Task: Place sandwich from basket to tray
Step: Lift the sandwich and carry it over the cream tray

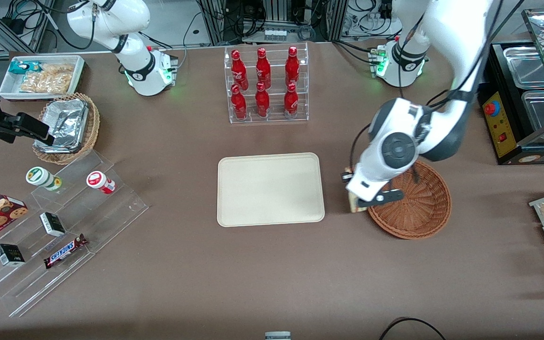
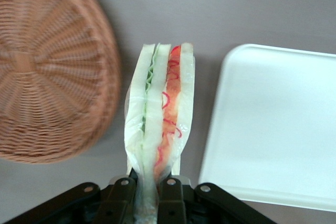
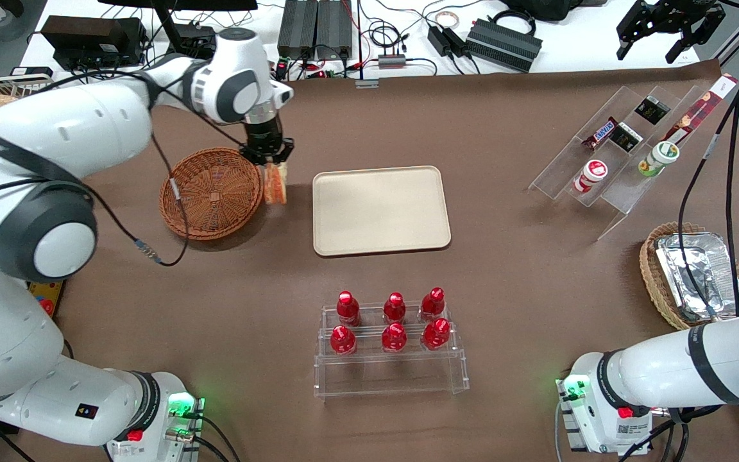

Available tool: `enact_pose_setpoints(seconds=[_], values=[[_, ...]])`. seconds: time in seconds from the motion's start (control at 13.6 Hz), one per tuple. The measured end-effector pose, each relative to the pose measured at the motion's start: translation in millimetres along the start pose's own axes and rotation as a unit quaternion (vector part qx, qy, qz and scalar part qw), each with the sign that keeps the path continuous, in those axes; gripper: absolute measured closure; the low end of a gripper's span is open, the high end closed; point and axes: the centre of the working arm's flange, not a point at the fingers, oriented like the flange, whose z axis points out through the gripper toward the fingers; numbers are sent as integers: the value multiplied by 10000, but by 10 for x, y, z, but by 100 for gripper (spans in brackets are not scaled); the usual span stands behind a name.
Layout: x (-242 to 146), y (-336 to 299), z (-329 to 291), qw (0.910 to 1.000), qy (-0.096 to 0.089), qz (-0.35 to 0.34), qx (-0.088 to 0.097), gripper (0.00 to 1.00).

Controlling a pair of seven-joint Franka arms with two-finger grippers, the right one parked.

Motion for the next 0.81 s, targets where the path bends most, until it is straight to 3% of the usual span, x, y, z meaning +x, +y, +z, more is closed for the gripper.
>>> enact_pose_setpoints(seconds=[0.37, 0.81], values=[[-200, 1111, 321, 10000, 20, 43, -53, 85], [-529, 2015, 618, 9991, 223, -133, -334, 85]])
